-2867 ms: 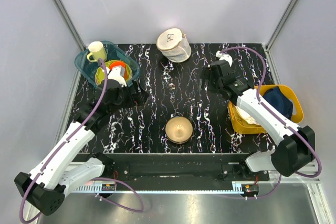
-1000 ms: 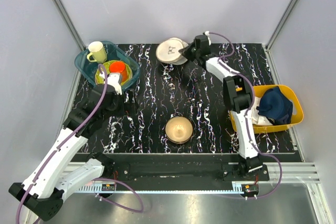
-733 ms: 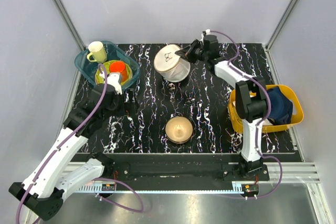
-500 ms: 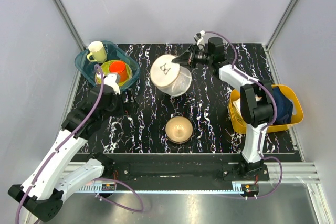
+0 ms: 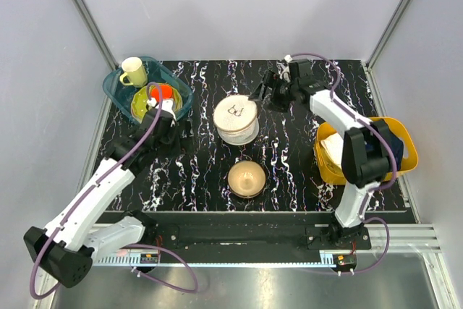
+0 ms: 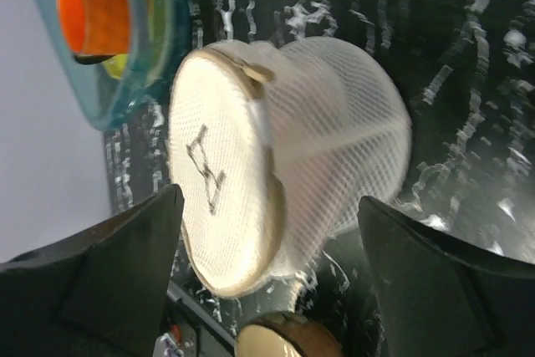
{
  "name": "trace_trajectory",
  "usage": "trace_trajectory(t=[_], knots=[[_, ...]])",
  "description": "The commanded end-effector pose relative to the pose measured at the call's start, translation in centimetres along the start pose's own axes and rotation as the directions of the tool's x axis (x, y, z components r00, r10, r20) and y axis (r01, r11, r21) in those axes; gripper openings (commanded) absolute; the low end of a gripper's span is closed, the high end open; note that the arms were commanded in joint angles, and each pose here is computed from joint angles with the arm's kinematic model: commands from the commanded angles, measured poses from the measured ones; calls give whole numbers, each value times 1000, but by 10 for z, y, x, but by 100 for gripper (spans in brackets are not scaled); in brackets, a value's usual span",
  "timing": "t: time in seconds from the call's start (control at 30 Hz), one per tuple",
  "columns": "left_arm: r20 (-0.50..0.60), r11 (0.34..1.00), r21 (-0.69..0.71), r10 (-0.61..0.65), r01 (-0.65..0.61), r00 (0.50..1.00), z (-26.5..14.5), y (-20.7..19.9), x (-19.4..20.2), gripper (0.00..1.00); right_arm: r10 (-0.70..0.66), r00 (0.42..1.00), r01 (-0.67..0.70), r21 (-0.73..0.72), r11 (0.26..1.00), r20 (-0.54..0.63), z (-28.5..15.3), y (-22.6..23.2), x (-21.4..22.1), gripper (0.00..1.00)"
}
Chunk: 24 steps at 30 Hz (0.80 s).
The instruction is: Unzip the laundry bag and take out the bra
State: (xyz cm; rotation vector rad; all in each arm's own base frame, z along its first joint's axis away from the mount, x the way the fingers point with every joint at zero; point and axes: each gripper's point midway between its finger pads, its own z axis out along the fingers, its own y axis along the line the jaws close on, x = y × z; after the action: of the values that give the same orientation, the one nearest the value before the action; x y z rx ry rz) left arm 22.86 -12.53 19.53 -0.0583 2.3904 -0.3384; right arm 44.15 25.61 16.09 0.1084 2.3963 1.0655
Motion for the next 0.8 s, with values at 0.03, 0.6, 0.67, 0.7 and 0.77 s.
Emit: trace_trajectory(t=[0.03, 0.6, 0.67, 0.7, 0.77], knots=[[98, 995, 82, -72, 64, 993, 17, -30, -41, 99, -87, 949, 20, 217, 976, 303, -64, -8, -36, 96], [-110, 912, 292, -267, 288, 957, 133, -85, -94, 86, -66, 967, 18, 193, 981, 244, -126, -22, 58, 96], [-105, 899, 325, -276, 295, 955, 140, -91, -97, 83, -83, 966, 33, 200, 979, 247, -129, -22, 59, 96], [-128, 888, 348, -274, 302, 953, 143, -94, -91, 80, -84, 967, 35, 200, 979, 241, -128, -23, 60, 96], [-124, 872, 374, -291, 316, 949, 154, -98, -91, 75, -84, 972, 45, 177, 983, 218, -125, -19, 62, 96]])
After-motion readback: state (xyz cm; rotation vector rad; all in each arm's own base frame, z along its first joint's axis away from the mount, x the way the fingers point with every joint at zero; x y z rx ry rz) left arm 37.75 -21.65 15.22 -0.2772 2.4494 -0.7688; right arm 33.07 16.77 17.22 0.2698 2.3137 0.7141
